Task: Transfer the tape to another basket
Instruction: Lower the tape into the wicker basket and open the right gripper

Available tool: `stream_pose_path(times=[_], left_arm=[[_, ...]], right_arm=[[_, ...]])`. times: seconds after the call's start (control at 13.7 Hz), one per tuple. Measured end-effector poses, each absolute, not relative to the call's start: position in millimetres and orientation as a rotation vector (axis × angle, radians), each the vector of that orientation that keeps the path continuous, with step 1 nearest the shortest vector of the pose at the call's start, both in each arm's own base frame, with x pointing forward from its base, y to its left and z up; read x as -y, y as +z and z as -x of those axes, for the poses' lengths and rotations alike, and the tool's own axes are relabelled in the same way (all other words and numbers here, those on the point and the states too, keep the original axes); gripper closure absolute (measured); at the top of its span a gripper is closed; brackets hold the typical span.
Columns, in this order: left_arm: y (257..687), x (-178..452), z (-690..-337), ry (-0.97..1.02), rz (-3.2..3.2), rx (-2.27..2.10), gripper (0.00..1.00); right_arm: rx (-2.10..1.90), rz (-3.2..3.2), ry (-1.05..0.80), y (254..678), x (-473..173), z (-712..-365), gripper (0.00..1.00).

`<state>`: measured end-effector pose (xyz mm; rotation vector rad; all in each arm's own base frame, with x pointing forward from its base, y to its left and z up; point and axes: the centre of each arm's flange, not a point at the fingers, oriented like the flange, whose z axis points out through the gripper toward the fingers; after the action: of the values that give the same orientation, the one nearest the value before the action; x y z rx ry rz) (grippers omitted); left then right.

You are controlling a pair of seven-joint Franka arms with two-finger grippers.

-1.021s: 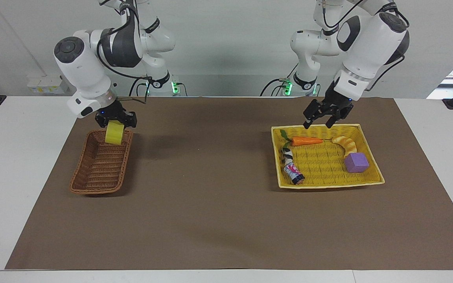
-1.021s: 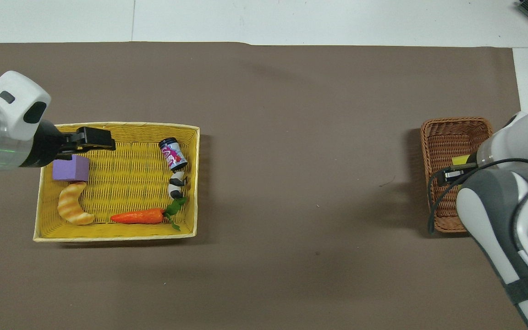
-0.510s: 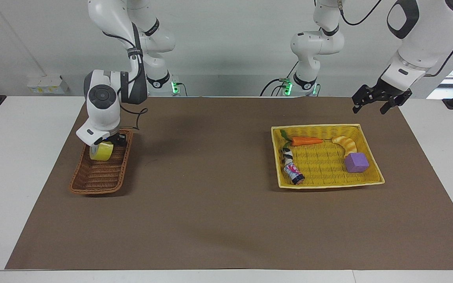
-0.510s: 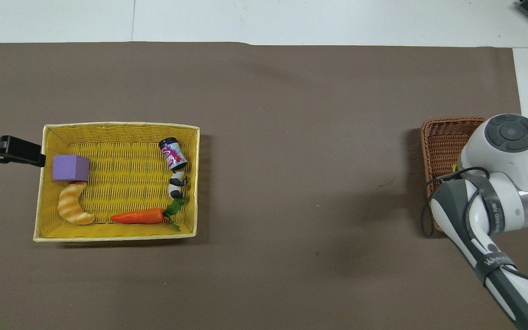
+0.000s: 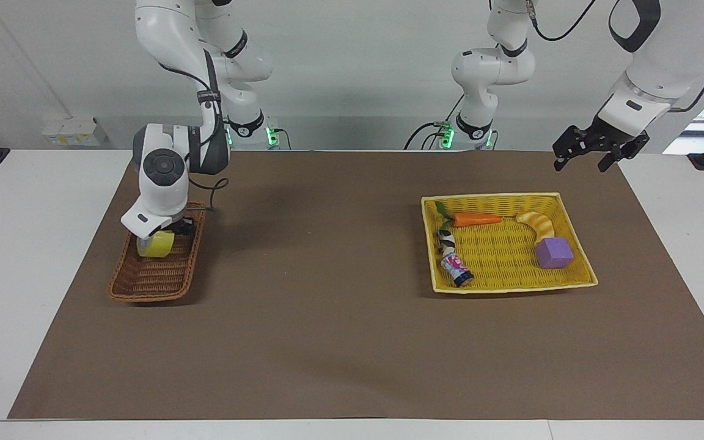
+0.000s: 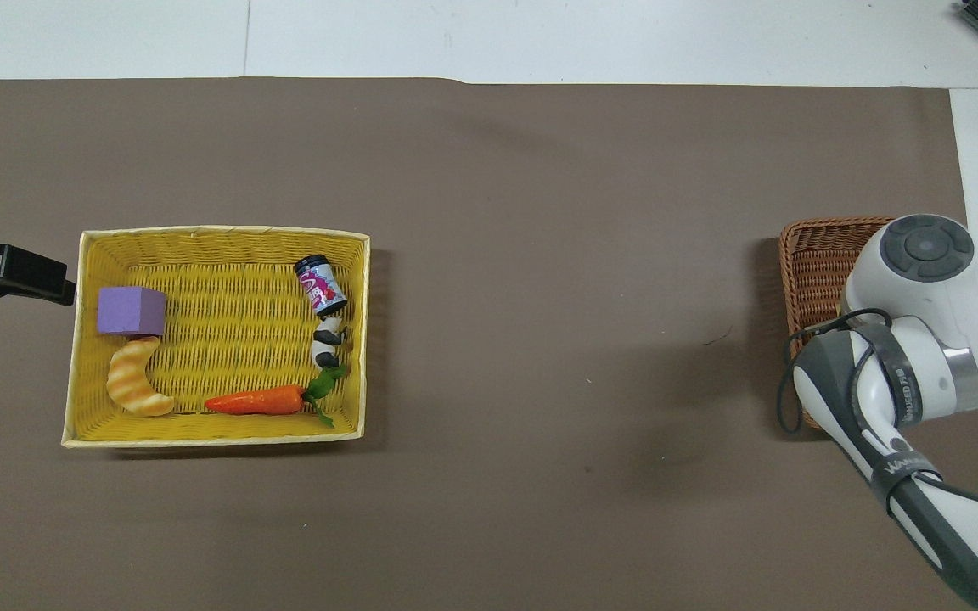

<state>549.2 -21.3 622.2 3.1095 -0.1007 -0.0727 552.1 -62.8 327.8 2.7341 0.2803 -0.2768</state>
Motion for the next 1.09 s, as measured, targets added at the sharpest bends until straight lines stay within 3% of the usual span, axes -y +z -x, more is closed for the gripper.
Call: stream_pose_path(times=[0.07,0.15,0.51,0.73,0.8,1.09], left_arm=[[623,21,-550,-0.063,-3.111,0.101,0.0],[623,21,-551,-0.053,-3.112,0.1,0.0],[623,20,-551,-0.043,-3.115,0.105,0.0],[624,18,-553,-0.025,-3.117,0.1,0.0],[625,16,-553,-0.019,-3.125,0.096,0.0],[628,13,-552,-0.009,-3.148,0.096,0.0]], right_arm=[[-0.276,-2.735,-0.28,326,65,-552,1.0],[-0.276,-2.735,-0.281,326,65,-552,0.94],[-0.206,-2.823,-0.279,327,58,-552,0.37],[-0.11,-2.913,-0.264,348,52,-558,0.06],[-0.082,-2.939,-0.234,365,50,-562,0.0],[-0.024,-3.02,-0.067,435,37,-569,0.0]])
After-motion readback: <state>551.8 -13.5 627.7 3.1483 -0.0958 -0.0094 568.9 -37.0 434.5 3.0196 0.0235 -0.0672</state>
